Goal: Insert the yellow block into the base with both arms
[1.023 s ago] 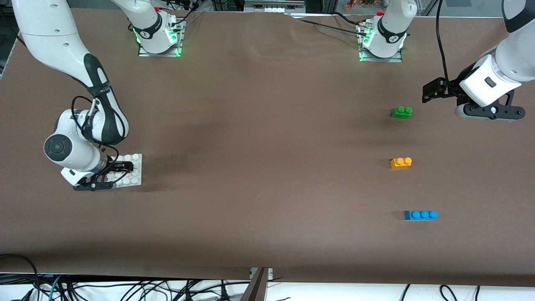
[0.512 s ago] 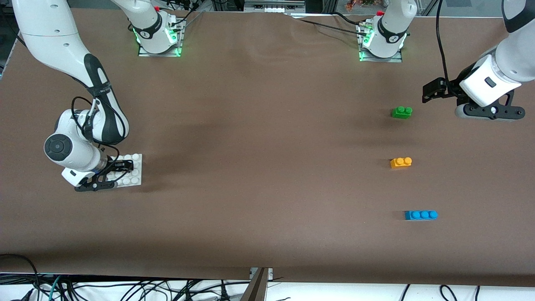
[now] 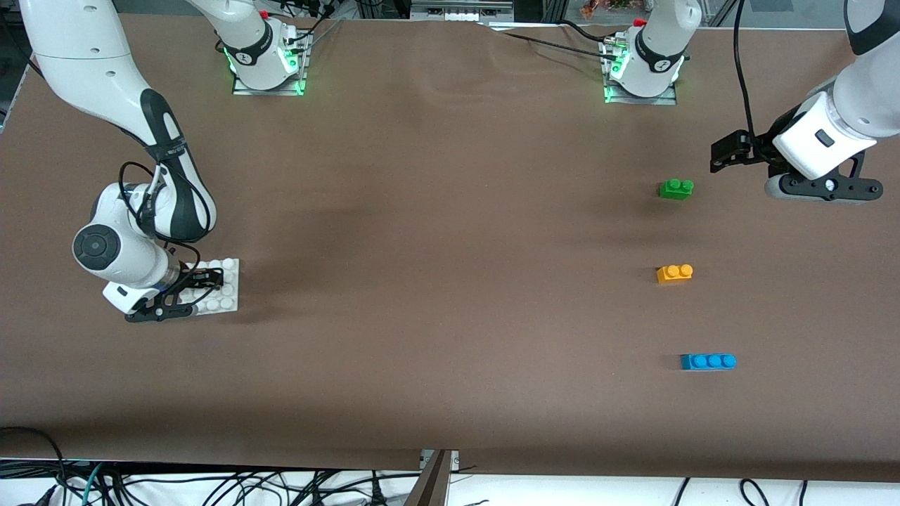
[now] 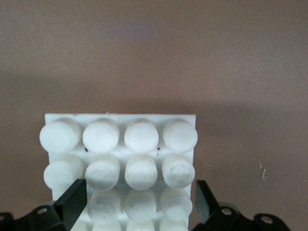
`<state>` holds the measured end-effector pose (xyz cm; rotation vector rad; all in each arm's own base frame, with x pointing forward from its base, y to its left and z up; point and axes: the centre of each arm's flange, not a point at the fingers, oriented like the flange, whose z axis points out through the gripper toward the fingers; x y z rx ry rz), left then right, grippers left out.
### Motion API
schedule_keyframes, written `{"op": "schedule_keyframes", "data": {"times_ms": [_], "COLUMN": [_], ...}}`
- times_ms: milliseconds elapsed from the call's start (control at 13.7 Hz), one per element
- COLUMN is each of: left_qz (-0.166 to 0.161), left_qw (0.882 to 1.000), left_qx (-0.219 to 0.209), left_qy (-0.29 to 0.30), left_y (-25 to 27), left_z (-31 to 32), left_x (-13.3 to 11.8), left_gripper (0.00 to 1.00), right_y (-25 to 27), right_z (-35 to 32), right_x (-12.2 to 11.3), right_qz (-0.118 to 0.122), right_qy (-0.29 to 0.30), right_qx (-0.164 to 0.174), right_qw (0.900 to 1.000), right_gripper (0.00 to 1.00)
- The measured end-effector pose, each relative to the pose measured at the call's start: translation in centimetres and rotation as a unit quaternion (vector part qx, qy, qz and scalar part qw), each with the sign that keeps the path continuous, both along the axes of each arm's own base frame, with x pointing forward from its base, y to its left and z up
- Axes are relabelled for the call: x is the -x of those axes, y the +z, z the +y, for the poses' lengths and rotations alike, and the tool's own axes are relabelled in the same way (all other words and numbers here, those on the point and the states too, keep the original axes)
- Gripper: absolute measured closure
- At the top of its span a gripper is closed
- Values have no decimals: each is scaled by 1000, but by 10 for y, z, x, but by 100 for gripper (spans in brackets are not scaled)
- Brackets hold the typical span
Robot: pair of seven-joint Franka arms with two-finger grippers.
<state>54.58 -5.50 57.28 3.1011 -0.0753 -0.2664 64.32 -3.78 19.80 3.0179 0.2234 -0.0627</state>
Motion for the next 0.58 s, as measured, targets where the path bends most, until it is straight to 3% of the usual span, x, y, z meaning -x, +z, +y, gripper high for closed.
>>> {"op": "schedule_keyframes", "data": {"times_ms": [585], "left_qz": [0], "left_qw": [1000], "left_qx": [0], "left_qy": [0], "left_y": [0], "left_z": [0], "left_x": [0], "left_gripper": [0], "right_y": [-6], "right_z": [0], "right_x": [7], "right_qz": [14], "right_qy": [-15], "right_qx": [-12], "right_qw": [1000], "right_gripper": [0]}}
